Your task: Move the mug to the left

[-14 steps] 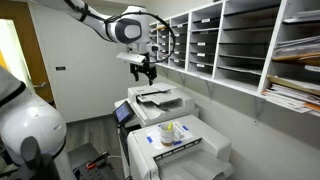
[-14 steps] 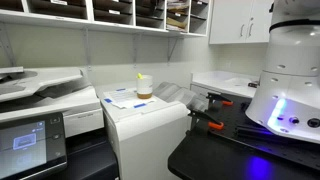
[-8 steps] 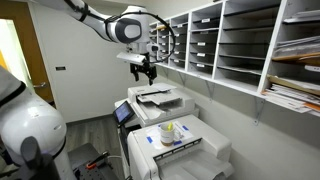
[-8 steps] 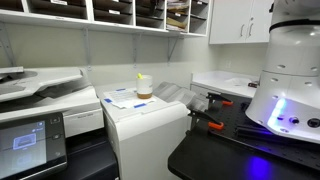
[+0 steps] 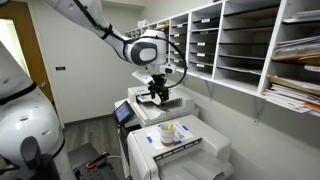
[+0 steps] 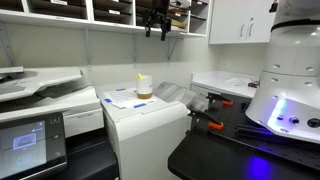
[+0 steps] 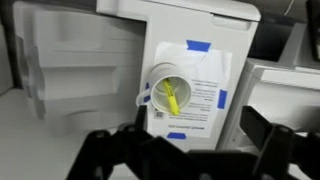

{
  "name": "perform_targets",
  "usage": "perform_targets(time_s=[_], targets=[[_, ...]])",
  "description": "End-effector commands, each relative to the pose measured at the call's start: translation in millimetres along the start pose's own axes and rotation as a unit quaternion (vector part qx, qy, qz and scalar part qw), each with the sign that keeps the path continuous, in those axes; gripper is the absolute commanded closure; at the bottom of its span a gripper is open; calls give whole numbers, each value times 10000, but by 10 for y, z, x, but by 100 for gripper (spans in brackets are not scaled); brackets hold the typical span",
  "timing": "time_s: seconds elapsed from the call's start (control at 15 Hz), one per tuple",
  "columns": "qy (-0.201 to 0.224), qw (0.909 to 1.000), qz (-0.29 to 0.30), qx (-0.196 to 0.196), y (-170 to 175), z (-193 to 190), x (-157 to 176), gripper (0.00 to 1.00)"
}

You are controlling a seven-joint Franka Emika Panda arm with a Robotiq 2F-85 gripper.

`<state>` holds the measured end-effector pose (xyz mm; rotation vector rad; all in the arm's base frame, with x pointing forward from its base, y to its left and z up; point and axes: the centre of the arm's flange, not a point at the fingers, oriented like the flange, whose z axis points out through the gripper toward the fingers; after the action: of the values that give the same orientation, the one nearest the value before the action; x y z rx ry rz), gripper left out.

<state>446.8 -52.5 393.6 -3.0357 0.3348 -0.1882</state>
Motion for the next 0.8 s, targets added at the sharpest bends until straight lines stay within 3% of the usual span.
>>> perform_targets(time_s=[0.0, 0.2, 0.53, 0.73], targets=[[-95, 9948, 959, -340, 148, 386, 128, 0], [-321, 9819, 1780, -554, 238, 712, 230, 0], [-706, 9492, 2947, -849, 294, 1164, 360, 0], [-775, 9454, 3055, -835, 303, 1387, 444, 0]])
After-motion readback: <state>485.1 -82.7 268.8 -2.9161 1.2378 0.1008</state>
